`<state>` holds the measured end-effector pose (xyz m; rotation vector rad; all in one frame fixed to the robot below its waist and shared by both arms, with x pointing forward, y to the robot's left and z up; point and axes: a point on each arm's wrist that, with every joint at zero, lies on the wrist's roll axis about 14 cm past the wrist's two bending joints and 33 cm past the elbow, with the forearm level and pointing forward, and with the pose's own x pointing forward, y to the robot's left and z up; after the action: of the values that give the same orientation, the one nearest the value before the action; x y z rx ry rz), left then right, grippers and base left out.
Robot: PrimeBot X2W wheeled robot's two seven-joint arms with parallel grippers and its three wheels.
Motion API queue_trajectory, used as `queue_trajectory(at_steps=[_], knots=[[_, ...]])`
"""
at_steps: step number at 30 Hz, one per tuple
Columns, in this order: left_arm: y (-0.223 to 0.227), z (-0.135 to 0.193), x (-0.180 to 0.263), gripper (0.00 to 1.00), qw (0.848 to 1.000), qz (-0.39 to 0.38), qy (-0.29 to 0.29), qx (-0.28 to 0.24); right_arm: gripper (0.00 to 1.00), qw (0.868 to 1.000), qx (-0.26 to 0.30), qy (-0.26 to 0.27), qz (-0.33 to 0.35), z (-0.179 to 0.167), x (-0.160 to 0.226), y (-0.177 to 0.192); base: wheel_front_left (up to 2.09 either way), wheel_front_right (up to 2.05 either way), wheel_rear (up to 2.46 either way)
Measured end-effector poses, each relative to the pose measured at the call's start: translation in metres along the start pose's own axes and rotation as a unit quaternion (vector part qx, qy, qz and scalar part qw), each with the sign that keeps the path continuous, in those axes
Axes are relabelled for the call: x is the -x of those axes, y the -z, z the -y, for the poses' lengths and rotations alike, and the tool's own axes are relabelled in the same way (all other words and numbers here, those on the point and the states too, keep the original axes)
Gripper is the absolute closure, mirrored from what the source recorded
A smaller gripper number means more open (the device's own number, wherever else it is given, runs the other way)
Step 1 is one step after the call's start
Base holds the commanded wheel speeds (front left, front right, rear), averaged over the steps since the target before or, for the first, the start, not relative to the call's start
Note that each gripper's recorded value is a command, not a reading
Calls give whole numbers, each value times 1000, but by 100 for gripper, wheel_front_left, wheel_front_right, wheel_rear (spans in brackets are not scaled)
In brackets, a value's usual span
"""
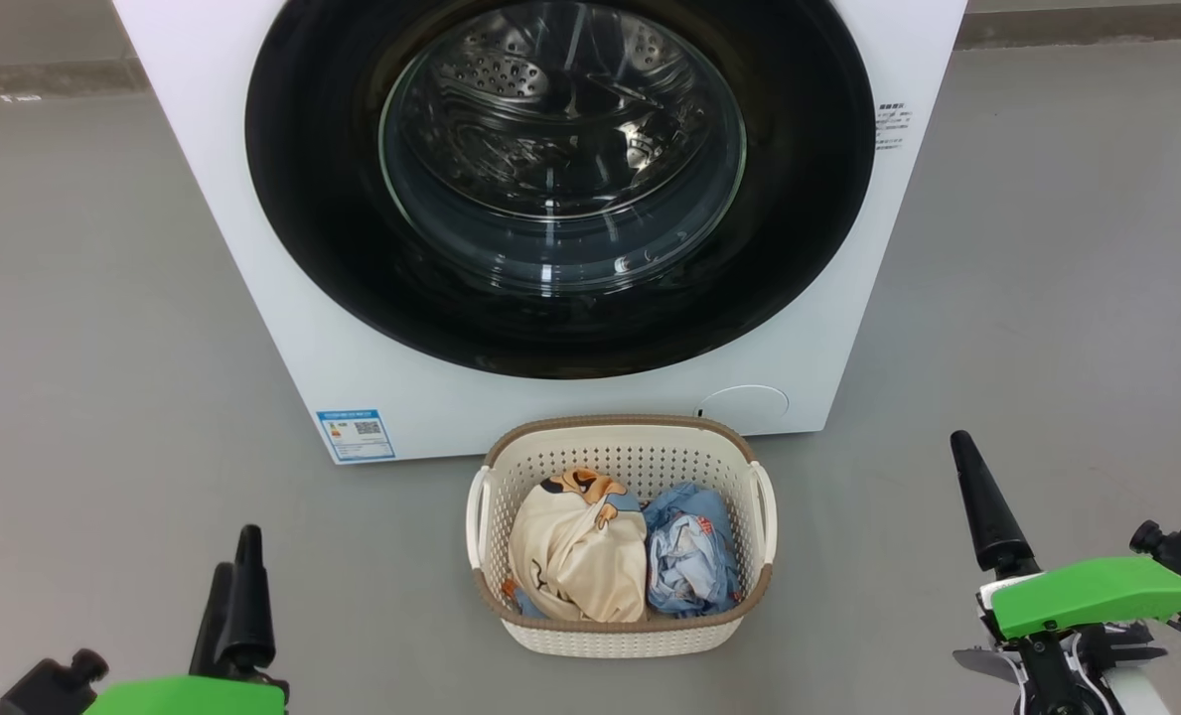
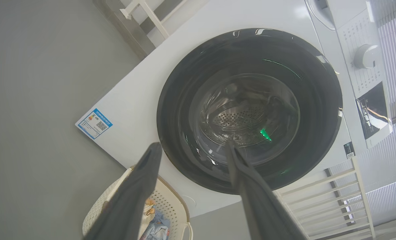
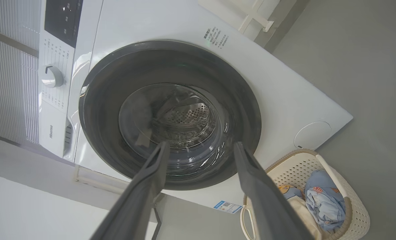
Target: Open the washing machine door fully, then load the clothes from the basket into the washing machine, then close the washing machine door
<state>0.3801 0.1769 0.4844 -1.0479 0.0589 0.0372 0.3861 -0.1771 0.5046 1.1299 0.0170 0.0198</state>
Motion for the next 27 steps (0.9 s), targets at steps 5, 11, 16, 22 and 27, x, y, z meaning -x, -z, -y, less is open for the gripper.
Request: queue_trajectory(at_steps=[5, 11, 16, 22, 27], knots=[[-1, 4, -2, 0, 999, 2, 7, -37, 0, 999, 44, -5, -3, -2, 0, 2, 0, 0, 0], [1, 6, -3, 0, 997, 3, 11, -78, 0, 995, 100, -21, -5, -10, -3, 3, 0, 0, 0], [0, 9, -4, 0, 994, 6, 18, -109, 0, 989, 143, -25, -3, -10, -3, 1, 0, 0, 0], [-1, 15, -5, 0, 989, 12, 28, -142, 0, 980, 195, -36, -2, -15, -5, 0, 0, 0, 0], [-1, 18, -5, 0, 985, 15, 34, -169, 0, 972, 232, -41, -7, -15, -4, 4, 0, 0, 0]])
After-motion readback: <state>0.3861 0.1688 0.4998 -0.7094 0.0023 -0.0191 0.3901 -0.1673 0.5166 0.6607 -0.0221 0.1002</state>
